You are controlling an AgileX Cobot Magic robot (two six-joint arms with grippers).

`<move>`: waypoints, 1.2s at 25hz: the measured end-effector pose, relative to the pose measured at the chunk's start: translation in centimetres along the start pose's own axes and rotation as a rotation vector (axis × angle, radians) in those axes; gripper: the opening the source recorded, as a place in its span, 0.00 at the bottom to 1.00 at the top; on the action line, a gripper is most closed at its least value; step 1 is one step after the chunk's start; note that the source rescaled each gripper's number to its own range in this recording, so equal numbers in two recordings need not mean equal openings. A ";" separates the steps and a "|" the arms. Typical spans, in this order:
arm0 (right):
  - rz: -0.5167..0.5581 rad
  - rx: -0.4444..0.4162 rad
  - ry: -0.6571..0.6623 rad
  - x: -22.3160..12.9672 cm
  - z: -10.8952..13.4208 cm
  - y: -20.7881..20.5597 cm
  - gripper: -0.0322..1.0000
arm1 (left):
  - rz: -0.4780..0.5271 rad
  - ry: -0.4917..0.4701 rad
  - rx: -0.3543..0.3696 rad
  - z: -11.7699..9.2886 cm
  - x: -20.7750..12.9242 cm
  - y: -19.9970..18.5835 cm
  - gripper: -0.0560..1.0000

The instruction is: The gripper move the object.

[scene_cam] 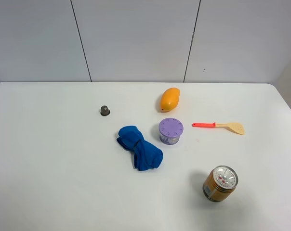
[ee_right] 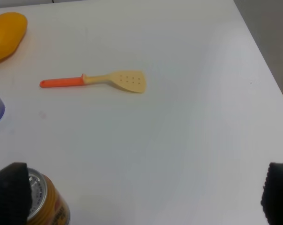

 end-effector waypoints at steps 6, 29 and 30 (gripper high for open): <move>0.000 0.000 0.000 0.0 0.0 0.0 1.00 | 0.000 0.000 0.000 0.0 0.0 0.0 1.00; 0.000 0.000 0.000 0.0 0.0 0.0 1.00 | 0.044 0.155 0.000 0.1 -0.6 0.0 1.00; 0.000 0.000 0.000 0.0 0.0 0.0 1.00 | 0.045 0.155 0.000 0.1 -0.6 0.0 1.00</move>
Point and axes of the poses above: a point on each arm's last joint axis where the gripper is mounted, y pointing out along that axis toward the gripper, z along the wrist's bending axis when the last joint is at zero, x = y × z, the point moved 5 cm from there along y, pointing out along that axis toward the gripper, and after that the axes turned 3 degrees about -y, right-handed, at the moved point
